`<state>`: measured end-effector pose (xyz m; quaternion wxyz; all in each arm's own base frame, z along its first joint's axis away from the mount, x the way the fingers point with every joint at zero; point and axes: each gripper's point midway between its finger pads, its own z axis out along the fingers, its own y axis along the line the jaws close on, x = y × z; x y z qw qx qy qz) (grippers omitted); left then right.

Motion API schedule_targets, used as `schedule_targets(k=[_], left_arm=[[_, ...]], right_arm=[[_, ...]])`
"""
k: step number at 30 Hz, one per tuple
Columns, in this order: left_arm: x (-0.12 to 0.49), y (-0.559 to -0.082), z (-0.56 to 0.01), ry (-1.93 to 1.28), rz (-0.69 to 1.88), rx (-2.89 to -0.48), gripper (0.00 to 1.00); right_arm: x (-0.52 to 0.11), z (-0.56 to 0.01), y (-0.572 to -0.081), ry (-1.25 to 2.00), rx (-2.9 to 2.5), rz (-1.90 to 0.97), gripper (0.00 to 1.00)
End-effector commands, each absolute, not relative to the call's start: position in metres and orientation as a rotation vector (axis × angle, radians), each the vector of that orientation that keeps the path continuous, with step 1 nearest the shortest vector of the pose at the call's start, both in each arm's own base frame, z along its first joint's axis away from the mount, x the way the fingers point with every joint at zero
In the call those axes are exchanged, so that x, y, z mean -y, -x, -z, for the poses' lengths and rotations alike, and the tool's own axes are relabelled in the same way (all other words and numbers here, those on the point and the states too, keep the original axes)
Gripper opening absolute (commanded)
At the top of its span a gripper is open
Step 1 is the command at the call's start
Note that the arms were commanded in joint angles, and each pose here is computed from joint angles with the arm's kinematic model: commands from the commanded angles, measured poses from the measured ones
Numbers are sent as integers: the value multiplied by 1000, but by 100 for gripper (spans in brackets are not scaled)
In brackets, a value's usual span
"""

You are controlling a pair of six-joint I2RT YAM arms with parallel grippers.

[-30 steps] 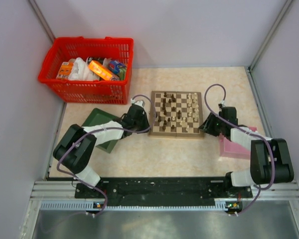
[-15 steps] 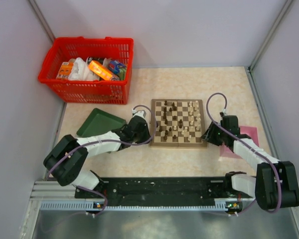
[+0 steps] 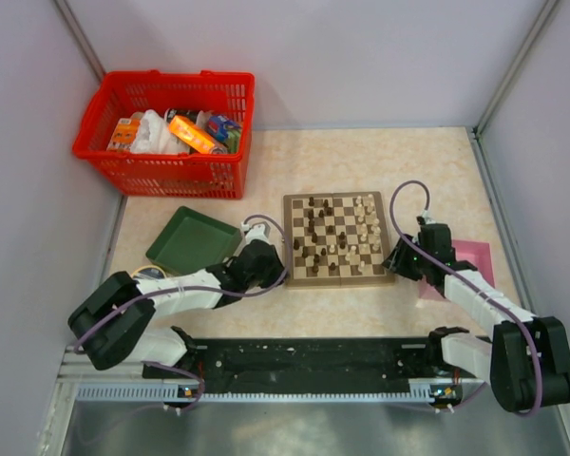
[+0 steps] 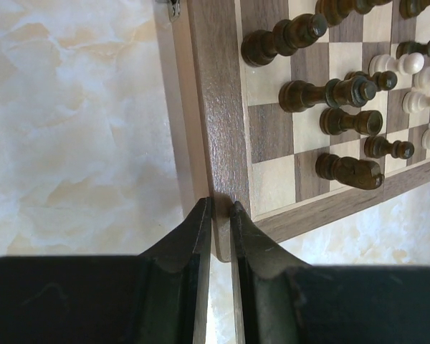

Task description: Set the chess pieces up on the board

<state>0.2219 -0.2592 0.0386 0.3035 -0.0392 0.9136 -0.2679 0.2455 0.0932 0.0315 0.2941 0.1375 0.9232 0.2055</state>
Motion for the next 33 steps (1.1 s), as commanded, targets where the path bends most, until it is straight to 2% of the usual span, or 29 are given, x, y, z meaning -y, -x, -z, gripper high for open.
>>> schedule_targets(k=[1, 11, 16, 26, 31, 33], left_arm=[[284, -137, -13, -34, 957, -2675, 19], [284, -140, -19, -55, 922, -2655, 20], [279, -150, -26, -46, 860, -2621, 25], [238, -187, -58, 28, 538, -2488, 54], [233, -202, -80, 51, 517, -2407, 59], [233, -212, -97, 47, 518, -2350, 65]], right_arm=[[-137, -16, -187, -289, -2674, -812, 39], [-135, -22, -209, -285, -2645, -750, 41], [-123, -43, -227, -298, -2567, -643, 45], [-102, -74, -248, -319, -2492, -472, 52], [-94, -104, -257, -318, -2424, -424, 53], [-90, -121, -259, -314, -2389, -404, 54]])
